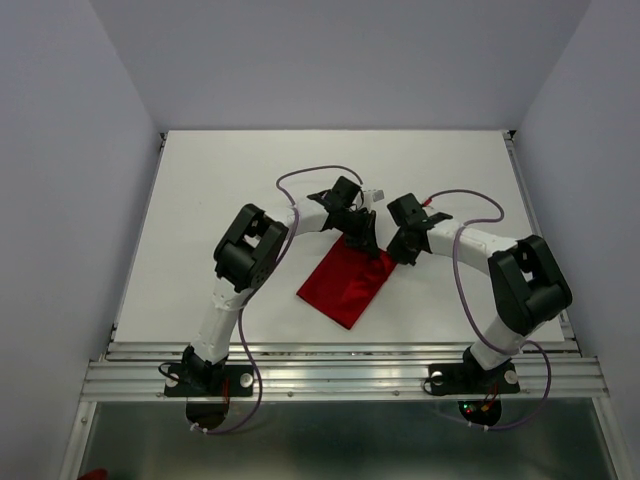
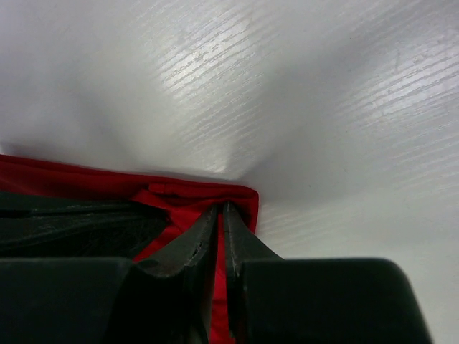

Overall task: Fold the napkin into a case and place the utensils inside
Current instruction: Smooth out the 2/3-rectangle-folded napkin at the center of the board.

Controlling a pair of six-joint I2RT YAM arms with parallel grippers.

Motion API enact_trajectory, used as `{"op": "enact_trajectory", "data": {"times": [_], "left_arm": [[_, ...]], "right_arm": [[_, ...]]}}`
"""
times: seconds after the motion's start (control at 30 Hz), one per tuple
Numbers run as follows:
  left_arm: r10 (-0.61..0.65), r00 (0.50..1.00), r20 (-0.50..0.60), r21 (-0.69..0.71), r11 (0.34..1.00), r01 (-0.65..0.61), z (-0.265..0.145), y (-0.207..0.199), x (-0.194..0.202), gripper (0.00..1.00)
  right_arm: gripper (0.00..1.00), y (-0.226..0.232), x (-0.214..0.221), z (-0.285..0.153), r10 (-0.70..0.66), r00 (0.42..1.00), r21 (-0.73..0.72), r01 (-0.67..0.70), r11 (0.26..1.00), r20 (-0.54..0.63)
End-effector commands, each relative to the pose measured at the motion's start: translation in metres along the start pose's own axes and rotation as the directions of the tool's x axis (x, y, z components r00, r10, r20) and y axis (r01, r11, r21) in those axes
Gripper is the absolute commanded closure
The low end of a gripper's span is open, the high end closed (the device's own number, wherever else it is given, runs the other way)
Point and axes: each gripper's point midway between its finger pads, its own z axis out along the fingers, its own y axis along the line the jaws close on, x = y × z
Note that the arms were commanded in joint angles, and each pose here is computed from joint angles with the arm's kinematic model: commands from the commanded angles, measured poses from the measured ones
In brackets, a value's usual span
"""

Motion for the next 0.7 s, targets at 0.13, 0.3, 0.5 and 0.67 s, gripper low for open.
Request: {"op": "enact_trajectory", "data": {"times": [0.13,0.3,0.5,0.67], "left_arm": [[0.027,0.999,-0.034,-0.004,1.0,-0.028,0.0,0.0,0.003,1.0],[0.027,0.999,-0.036,-0.004,1.0,-0.028,0.0,-0.001,0.004,1.0],[0.034,0.999,-0.034,-0.003,0.999,-0.034,-0.001,-0.003,0.002,1.0],[0.036,0.999,-0.034,-0.003,0.999,-0.036,-0.001,-0.003,0.001,1.0]], "right_arm": [[0.86,0.012,-0.016,-0.018,-0.024,0.998,-0.03,0.025,0.999,0.049],[0.86,0.018,-0.01,-0.014,-0.04,0.999,-0.051,0.042,0.998,0.032],[0.86,0.022,-0.015,-0.015,-0.033,0.998,-0.051,0.036,0.998,0.046],[0.86,0.03,-0.016,-0.021,-0.044,0.998,-0.078,0.048,0.996,0.051]]}}
